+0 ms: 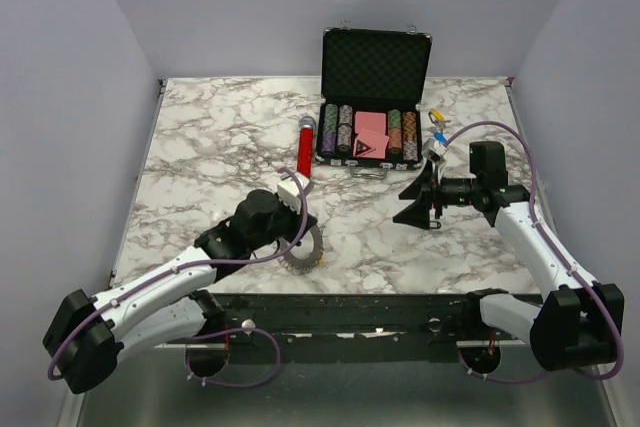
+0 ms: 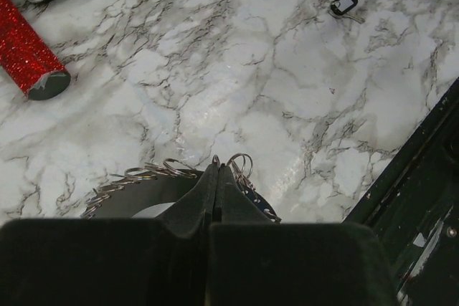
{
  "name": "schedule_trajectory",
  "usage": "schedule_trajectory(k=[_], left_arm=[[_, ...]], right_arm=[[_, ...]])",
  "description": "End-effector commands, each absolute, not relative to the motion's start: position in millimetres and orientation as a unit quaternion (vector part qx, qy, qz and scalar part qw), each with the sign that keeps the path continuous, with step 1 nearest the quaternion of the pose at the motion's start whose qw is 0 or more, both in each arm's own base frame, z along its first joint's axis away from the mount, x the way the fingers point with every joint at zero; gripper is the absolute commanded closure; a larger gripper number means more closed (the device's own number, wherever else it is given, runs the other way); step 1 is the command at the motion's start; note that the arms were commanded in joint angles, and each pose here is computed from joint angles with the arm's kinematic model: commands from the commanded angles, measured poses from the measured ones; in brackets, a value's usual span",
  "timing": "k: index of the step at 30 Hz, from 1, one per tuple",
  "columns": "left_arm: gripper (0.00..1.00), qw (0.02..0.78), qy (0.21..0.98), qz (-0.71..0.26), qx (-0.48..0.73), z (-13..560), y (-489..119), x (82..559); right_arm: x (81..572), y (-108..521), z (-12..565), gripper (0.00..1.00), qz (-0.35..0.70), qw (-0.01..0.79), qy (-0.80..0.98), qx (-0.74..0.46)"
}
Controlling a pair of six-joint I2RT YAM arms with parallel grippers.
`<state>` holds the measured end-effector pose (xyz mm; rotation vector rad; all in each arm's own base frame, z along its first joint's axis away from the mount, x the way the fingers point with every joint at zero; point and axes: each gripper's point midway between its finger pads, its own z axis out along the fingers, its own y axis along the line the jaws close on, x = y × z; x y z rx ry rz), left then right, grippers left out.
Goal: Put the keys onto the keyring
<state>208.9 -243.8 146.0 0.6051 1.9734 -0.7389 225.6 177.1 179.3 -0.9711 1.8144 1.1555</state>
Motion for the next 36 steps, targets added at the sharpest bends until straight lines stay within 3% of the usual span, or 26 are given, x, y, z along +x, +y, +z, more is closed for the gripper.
schedule_trajectory(k=[1,16,36], left_arm=[[1.00,0.475,0.769,-0.320,0.285,155,-261,202],[1.00,0.479,0.737,-0.350,0.323,146,-280,182],[1.00,0.484,0.719,-0.362,0.343,139,-283,168]], right_arm=[[219,177,178,0.12,0.462,0.379,0.700,-0.391],[198,179,169,0.12,0.479,0.377,0.647,-0.458],[195,194,149,0.13,0.387,0.335,0.566,-0.646]])
